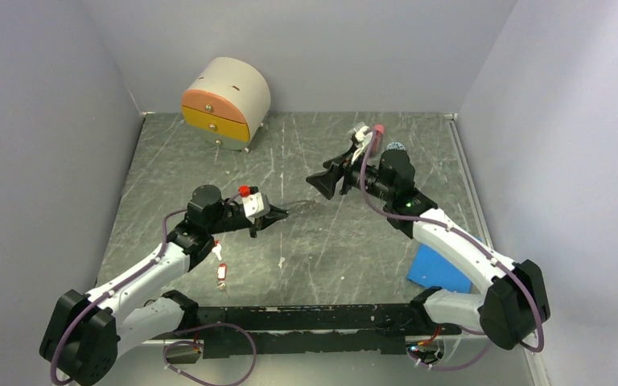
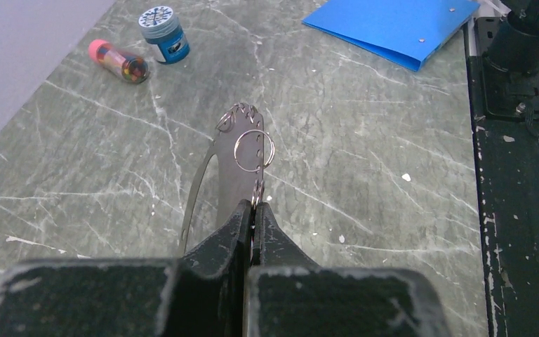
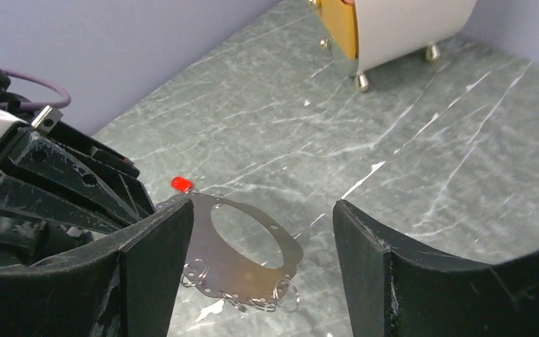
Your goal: Put the keys on the keyring
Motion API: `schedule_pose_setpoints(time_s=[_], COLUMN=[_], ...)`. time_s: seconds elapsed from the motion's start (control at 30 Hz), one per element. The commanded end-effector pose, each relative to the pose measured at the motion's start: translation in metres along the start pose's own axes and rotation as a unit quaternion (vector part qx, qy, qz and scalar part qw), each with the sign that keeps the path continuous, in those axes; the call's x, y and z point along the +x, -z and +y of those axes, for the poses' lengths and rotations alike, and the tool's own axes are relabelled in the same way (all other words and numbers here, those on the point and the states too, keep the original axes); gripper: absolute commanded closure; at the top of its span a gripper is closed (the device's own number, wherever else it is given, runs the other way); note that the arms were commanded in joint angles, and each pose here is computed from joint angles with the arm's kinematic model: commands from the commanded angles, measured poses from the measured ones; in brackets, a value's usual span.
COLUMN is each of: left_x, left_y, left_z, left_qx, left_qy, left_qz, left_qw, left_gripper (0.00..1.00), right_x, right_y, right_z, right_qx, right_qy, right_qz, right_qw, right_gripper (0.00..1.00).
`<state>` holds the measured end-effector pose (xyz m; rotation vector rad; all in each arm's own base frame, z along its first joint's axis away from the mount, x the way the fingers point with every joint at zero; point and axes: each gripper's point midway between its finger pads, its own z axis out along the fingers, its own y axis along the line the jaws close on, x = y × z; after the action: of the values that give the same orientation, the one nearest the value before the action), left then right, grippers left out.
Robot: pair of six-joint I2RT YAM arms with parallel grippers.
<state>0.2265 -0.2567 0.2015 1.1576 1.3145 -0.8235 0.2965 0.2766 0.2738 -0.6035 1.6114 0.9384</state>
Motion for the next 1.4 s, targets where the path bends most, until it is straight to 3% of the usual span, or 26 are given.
schedule_pose_setpoints(time_s=[0.0, 0.23, 0.67, 1.03, 1.2, 1.37], left_x=[-0.028, -0.019, 0.004, 0.019, 0.019, 0.025], left_y=[-0.001, -0.001, -0.004, -0.006, -0.007, -0.006], left_z=[0.006, 0.008, 0.008, 0.011, 0.01, 0.013], left_qx=[0.005, 0.007, 0.028, 0.033, 0.036, 0.029], left_qy=[-0.048, -0.042, -0.028, -0.026, -0.026, -0.034], left_qz=[-0.027, 0.001, 0.061, 0.087, 0.087, 0.099], left_qw=[0.998, 0.999, 0.997, 0.995, 0.995, 0.994], left_gripper=[0.97, 0.97, 0.97, 0.97, 0.97, 0.97], right_x=[-0.01, 0.025, 0.078, 0.112, 0.121, 0.118], right_y=[-0.004, -0.014, -0.019, -0.023, -0.027, -0.03], right_z=[0.0, -0.009, 0.006, 0.028, 0.027, 0.033], right_qx=[-0.019, -0.034, -0.093, -0.101, -0.094, -0.108], right_qy=[-0.088, -0.215, -0.326, -0.358, -0.358, -0.36], right_qz=[0.029, 0.121, 0.239, 0.313, 0.327, 0.335], right_qw=[0.996, 0.968, 0.91, 0.874, 0.869, 0.864], right_gripper=[0.26, 0.28, 0.39, 0.43, 0.45, 0.54])
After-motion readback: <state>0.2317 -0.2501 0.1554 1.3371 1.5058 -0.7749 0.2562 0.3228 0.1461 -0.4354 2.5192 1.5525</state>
